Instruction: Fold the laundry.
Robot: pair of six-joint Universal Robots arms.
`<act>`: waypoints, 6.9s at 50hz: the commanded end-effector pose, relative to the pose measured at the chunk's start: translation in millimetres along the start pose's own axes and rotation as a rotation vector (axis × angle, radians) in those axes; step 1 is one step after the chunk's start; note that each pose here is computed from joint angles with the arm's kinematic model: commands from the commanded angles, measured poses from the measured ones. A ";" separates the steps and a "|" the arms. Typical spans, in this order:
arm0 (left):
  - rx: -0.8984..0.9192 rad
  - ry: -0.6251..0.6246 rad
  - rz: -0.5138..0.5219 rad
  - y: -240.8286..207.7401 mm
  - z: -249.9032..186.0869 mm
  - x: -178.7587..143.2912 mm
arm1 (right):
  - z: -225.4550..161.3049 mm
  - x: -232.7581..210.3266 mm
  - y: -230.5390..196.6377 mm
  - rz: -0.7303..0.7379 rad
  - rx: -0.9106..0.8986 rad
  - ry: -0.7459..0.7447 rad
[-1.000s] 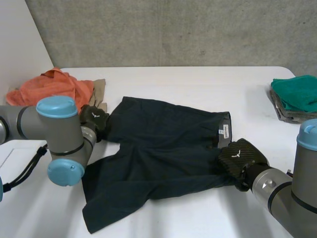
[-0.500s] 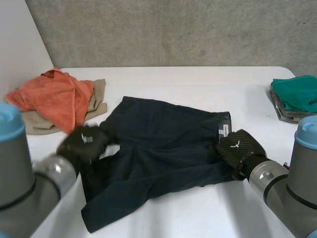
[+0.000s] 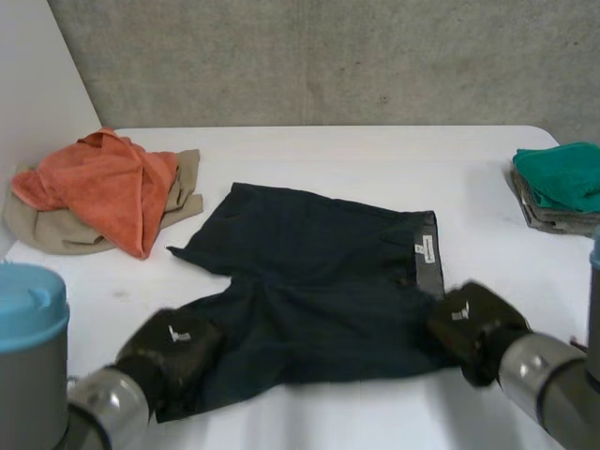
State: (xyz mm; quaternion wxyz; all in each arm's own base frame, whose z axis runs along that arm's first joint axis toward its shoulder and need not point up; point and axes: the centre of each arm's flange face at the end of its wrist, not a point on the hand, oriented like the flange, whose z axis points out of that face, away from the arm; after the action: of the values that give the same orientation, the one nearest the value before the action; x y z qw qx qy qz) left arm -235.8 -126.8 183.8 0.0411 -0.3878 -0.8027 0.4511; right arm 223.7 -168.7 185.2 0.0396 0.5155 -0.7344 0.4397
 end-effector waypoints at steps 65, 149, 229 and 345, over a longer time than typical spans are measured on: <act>0.578 -0.223 0.066 -92.9 141.4 -43.5 | 117.3 49.3 0.1 0.349 0.135 0.153; 0.135 -0.007 0.054 -71.5 162.0 35.5 | 139.1 77.8 -16.9 0.402 0.137 0.104; 0.856 0.271 -0.035 -232.0 32.9 -22.5 | 129.2 216.4 -84.7 0.259 0.928 0.683; 0.550 -0.422 0.071 -55.0 241.7 -300.2 | 91.0 78.0 0.3 0.075 0.482 0.277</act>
State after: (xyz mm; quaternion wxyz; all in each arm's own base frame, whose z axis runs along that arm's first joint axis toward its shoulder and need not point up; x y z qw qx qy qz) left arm -142.6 -513.7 126.6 -0.0545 -0.3258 -0.6419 0.6920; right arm 223.2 -287.5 169.2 -0.0014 0.4179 -0.6151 0.6686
